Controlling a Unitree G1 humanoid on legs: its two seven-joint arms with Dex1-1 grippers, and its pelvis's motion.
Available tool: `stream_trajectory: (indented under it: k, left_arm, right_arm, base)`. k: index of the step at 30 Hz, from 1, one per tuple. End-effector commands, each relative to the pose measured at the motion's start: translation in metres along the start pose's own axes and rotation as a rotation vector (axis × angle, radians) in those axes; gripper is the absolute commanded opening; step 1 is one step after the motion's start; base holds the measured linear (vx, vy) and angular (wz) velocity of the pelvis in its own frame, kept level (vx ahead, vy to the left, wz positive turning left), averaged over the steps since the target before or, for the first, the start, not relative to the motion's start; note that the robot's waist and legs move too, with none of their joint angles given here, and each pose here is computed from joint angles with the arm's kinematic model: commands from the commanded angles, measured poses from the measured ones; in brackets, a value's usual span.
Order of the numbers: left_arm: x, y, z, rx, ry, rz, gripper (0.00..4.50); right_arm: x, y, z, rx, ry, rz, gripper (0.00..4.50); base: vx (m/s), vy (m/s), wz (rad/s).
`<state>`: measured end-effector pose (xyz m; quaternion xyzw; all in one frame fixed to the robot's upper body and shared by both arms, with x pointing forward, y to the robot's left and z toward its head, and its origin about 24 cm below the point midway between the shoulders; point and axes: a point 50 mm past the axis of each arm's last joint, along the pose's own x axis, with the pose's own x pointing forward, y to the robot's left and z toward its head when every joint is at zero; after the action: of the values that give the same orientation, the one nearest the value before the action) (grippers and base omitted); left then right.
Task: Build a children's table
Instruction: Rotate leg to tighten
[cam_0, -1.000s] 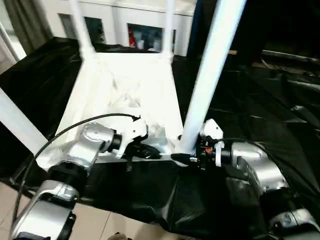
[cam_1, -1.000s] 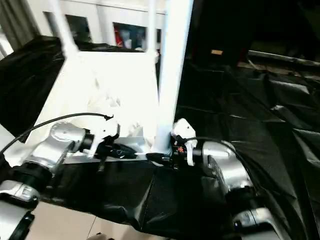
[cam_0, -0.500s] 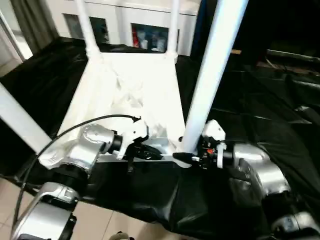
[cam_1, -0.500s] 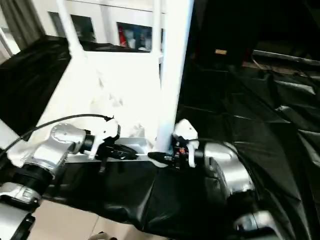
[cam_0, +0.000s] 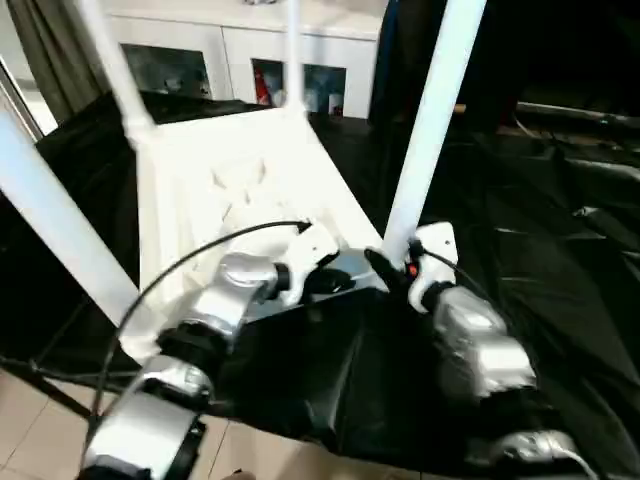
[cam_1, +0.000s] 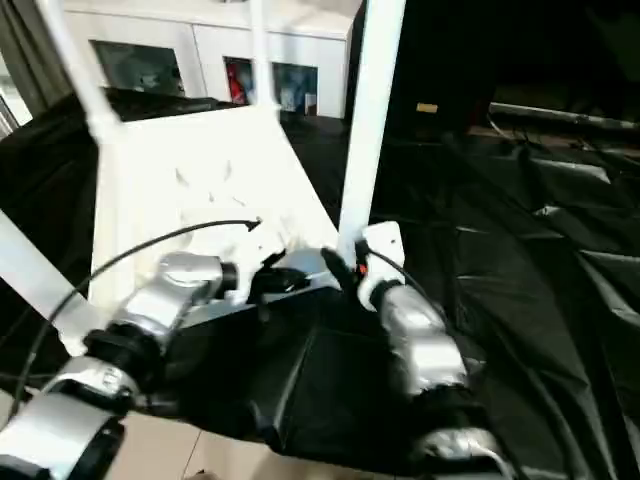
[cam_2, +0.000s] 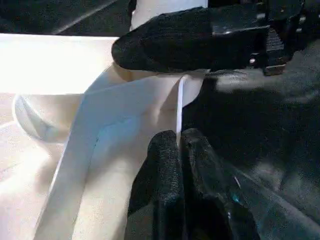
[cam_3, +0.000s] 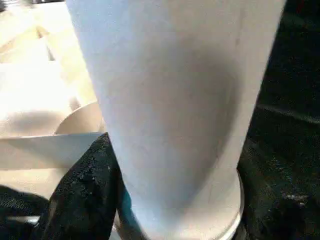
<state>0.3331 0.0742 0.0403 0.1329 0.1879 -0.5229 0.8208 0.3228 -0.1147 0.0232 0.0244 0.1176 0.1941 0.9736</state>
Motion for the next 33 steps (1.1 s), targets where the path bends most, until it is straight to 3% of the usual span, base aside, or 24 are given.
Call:
stream_trajectory:
  k: [1, 3, 5, 9, 14, 21, 25, 26, 33]
  left_arm:
    - [0.015, -0.016, 0.006, -0.002, -0.043, -0.057, 0.0]
    - [0.009, -0.012, 0.001, 0.008, -0.03, -0.055, 0.0]
    - [0.004, -0.009, -0.002, 0.012, -0.023, -0.058, 0.0]
    - [-0.011, -0.002, -0.008, 0.024, -0.007, -0.084, 0.0]
    - [-0.034, 0.002, -0.013, 0.051, -0.006, -0.218, 0.0]
    - [-0.048, -0.002, -0.019, 0.047, 0.018, -0.361, 0.0]
    - [-0.051, -0.004, -0.022, 0.035, 0.026, -0.392, 0.0]
    - [-0.051, -0.004, -0.024, 0.033, 0.026, -0.392, 0.0]
    - [-0.05, -0.003, -0.026, 0.031, 0.028, -0.359, 0.0]
  right_arm:
    - [0.007, 0.041, -0.016, 0.002, 0.072, 0.181, 3.05]
    - [0.008, 0.041, -0.012, 0.006, 0.056, 0.222, 3.05]
    - [0.007, 0.042, -0.01, -0.015, 0.055, 0.262, 3.42]
    - [0.0, 0.037, -0.004, -0.085, 0.061, 0.426, 3.45]
    - [-0.018, 0.011, 0.007, -0.181, 0.067, 0.627, 3.45]
    - [-0.037, -0.008, 0.013, -0.247, 0.124, 0.776, 3.45]
    - [-0.039, -0.01, 0.014, -0.237, 0.139, 0.809, 3.45]
    - [-0.038, -0.009, 0.015, -0.225, 0.136, 0.814, 3.2]
    - [-0.038, -0.005, 0.012, -0.202, 0.135, 0.826, 2.79]
  base:
    - [0.0, 0.0, 0.0]
    - [0.0, 0.0, 0.0]
    - [0.0, 0.0, 0.0]
    - [0.0, 0.0, 0.0]
    - [0.0, 0.0, 0.0]
    - [0.0, 0.0, 0.0]
    - [0.0, 0.0, 0.0]
    - [0.0, 0.0, 0.0]
    - [0.0, 0.0, 0.0]
